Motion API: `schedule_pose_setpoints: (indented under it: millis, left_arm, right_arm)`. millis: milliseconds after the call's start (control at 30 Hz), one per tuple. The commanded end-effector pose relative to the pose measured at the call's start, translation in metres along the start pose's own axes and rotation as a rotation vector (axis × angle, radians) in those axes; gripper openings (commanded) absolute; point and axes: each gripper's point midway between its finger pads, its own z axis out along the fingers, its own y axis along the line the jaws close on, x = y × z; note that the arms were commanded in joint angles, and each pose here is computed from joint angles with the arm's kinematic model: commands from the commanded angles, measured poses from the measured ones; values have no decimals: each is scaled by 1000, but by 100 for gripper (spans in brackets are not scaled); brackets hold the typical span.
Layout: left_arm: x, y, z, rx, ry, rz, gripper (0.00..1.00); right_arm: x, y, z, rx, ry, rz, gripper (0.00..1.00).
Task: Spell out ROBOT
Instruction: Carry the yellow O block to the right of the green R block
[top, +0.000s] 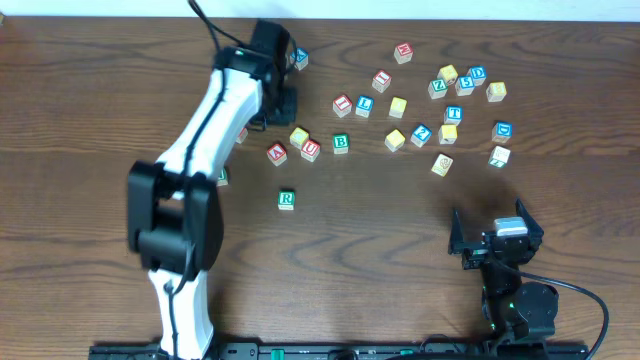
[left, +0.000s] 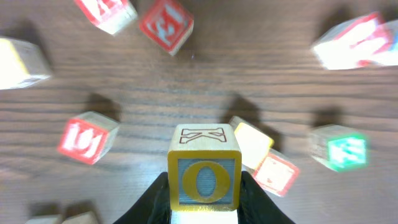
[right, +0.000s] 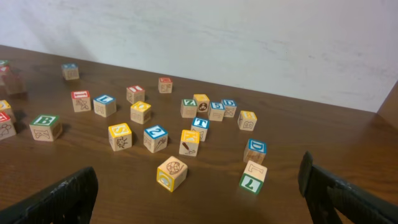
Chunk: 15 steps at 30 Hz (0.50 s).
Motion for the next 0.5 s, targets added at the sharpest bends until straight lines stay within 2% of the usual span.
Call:
schedule_pose_setpoints:
  millis: [0, 200, 300, 467]
  left_arm:
    - [-11, -5, -69, 38, -111, 5, 21]
    - [19, -11, -103, 54, -59, 20, 19]
    - [40, -17, -106, 47, 10, 41, 8]
    - [71, -37, -98, 42, 101, 105, 8]
  right_arm:
    - [2, 0, 0, 0, 5, 8, 99]
    - [2, 0, 0, 1, 5, 8, 99]
    - [2, 0, 0, 1, 5, 8, 99]
    - [2, 0, 0, 0, 5, 8, 99]
